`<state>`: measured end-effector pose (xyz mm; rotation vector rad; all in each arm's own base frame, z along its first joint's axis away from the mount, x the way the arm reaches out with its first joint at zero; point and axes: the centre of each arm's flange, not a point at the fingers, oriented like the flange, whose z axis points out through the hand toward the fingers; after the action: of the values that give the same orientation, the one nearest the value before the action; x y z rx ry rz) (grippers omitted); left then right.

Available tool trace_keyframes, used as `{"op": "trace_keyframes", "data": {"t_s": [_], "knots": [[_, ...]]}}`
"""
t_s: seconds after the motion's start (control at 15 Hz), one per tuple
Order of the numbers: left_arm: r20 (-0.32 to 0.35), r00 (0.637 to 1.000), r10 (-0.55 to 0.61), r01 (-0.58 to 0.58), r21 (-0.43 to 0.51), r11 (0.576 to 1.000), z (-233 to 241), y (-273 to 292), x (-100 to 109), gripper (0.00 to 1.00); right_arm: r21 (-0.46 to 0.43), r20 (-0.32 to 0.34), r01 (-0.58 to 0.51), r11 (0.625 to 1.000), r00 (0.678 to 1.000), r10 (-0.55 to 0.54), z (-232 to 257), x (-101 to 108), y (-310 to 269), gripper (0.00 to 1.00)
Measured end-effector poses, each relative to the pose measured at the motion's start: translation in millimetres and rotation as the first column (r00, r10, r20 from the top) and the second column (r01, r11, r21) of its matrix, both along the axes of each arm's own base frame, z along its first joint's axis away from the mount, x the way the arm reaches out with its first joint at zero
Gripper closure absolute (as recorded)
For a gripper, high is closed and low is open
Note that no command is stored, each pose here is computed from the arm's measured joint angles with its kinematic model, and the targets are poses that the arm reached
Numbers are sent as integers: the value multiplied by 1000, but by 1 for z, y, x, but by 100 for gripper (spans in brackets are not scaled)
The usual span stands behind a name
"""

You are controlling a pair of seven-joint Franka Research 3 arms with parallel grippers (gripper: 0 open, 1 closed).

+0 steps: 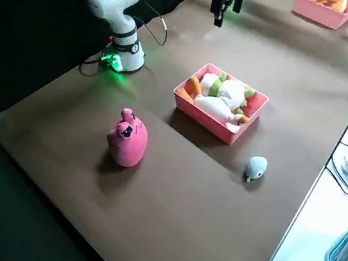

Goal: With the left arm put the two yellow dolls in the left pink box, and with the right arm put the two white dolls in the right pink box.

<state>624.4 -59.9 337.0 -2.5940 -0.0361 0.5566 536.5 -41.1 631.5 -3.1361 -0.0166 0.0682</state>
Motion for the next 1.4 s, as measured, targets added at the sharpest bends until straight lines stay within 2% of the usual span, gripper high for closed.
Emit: {"op": "trace_keyframes", "data": {"t_s": [0.27, 0.6, 0.8, 1.2, 1.27, 1.4], "knots": [[-6, 1000, 17, -17, -9, 1000, -30, 6, 5, 87, 1, 3, 2, 1000, 1000, -2, 0, 0, 0, 0], [34, 999, 38, -38, -16, 999, -41, -8, 9, 85, 0, 13, 3, 1000, 1000, -3, 2, 1, 0, 0], [36, 999, 38, -37, -17, 999, -46, -9, 9, 66, -1, 25, 3, 1000, 1000, -3, 6, 2, 0, 0], [81, 996, 33, -31, -29, 999, -24, -14, 16, 7, -5, 56, 6, 1000, 998, -6, 21, 2, -2, 1], [96, 995, 32, -30, -31, 999, -15, -15, 17, 0, -5, 56, 7, 1000, 998, -7, 21, 2, -2, 1], [128, 991, 31, -27, -34, 999, 5, -16, 18, 0, -5, 56, 9, 1000, 998, -9, 20, 2, -3, 1]]}}
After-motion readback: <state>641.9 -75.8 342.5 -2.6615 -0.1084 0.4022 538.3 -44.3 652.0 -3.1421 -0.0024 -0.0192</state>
